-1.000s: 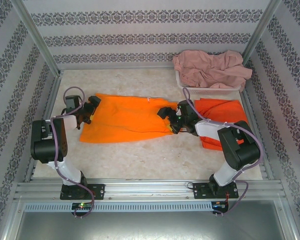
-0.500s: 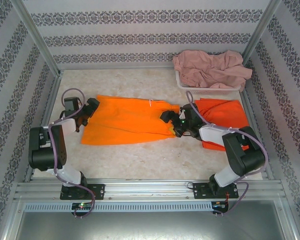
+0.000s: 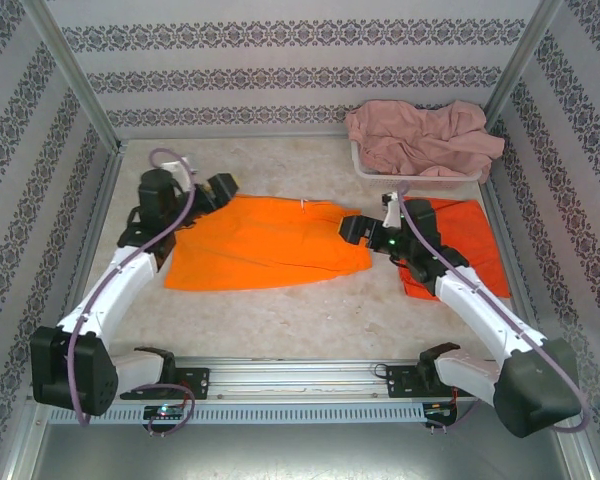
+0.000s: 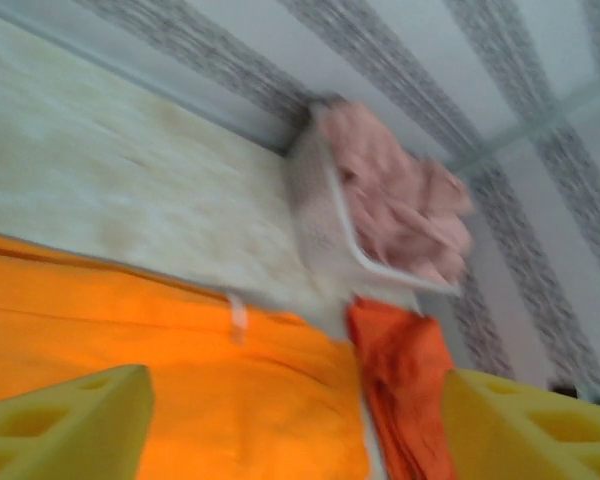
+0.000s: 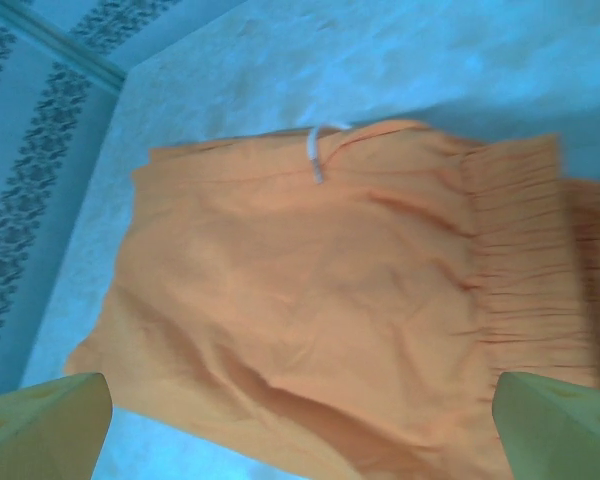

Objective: Fold and stack the shorts

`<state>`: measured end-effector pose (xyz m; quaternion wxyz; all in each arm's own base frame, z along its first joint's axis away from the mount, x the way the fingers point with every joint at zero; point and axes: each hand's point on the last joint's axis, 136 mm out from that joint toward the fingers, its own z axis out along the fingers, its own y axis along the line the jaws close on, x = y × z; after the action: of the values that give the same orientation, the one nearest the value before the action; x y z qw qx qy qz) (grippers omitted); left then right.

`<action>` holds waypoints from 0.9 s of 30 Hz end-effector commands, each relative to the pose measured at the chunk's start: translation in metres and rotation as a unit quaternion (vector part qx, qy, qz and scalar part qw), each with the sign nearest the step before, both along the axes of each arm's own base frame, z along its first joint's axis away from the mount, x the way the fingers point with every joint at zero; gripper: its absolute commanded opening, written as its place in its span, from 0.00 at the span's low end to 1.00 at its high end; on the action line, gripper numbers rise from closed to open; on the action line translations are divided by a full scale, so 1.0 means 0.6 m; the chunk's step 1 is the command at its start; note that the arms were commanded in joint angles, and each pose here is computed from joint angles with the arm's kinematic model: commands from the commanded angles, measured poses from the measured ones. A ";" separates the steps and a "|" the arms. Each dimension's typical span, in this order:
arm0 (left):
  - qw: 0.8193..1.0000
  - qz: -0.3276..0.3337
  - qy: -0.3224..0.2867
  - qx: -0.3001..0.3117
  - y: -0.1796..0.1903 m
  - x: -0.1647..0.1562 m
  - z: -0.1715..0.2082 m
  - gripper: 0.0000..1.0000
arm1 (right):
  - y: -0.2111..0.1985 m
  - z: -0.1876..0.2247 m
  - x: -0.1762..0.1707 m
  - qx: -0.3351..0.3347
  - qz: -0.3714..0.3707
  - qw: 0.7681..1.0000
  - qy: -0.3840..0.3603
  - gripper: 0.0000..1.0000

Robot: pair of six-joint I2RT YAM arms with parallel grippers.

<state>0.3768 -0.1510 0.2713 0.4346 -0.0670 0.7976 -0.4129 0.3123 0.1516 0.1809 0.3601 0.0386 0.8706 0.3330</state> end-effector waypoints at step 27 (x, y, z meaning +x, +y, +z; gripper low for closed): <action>0.954 -0.238 0.182 -0.001 -0.429 0.032 -0.334 0.00 | -0.089 -0.080 0.009 0.016 0.002 0.993 0.114 0.98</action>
<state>0.3942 -0.4021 0.0725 0.1661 0.0395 0.8616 -0.4779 0.3096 0.0919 0.1220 0.2517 0.0898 0.9098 0.3175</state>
